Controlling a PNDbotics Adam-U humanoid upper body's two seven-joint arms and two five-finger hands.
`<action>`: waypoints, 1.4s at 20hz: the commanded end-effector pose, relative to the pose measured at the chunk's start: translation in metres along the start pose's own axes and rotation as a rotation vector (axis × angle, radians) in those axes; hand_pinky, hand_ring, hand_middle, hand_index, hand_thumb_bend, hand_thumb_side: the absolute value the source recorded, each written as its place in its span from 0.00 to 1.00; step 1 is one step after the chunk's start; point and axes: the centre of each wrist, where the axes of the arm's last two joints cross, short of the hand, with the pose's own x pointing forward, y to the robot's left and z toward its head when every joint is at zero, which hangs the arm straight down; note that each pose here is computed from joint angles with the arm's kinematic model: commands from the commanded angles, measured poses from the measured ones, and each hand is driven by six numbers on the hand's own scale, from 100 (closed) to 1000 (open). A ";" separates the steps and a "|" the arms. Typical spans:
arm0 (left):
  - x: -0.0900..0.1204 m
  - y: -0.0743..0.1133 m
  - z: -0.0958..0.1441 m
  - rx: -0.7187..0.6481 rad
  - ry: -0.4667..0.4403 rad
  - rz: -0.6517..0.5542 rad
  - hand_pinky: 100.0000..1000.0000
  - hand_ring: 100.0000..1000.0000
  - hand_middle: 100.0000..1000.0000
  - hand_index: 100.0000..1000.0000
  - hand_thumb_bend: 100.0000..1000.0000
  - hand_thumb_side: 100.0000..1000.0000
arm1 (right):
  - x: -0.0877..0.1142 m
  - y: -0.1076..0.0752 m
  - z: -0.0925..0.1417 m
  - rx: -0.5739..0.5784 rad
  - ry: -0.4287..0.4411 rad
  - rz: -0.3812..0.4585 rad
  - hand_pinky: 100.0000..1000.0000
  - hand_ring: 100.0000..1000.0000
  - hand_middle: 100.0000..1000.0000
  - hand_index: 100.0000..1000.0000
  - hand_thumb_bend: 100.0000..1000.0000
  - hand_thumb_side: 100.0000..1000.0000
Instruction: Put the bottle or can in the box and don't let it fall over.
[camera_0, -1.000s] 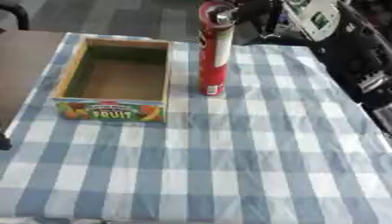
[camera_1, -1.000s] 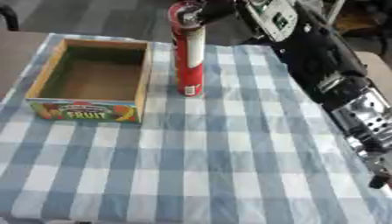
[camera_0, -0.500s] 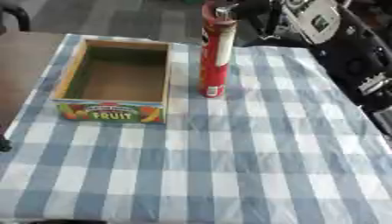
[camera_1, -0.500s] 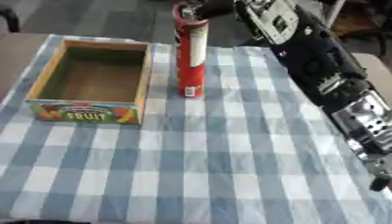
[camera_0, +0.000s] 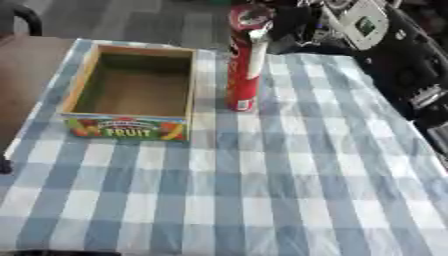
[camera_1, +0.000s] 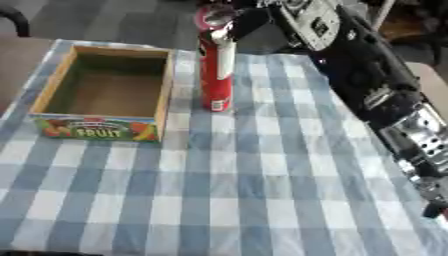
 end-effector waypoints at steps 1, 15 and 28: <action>0.008 0.004 -0.004 0.010 -0.031 -0.010 0.63 0.43 0.42 0.61 0.35 0.56 | -0.001 -0.009 0.010 -0.007 0.027 0.058 0.68 0.79 0.91 1.00 0.10 0.40; 0.008 0.005 -0.004 0.018 -0.029 -0.010 0.63 0.43 0.42 0.61 0.35 0.56 | 0.021 -0.026 0.019 -0.241 -0.018 0.143 0.19 0.38 0.58 0.78 0.00 0.22; 0.009 0.005 -0.006 0.020 -0.036 -0.008 0.63 0.43 0.42 0.62 0.36 0.56 | 0.074 -0.062 0.032 -0.374 -0.227 0.140 0.20 0.38 0.57 0.78 0.00 0.30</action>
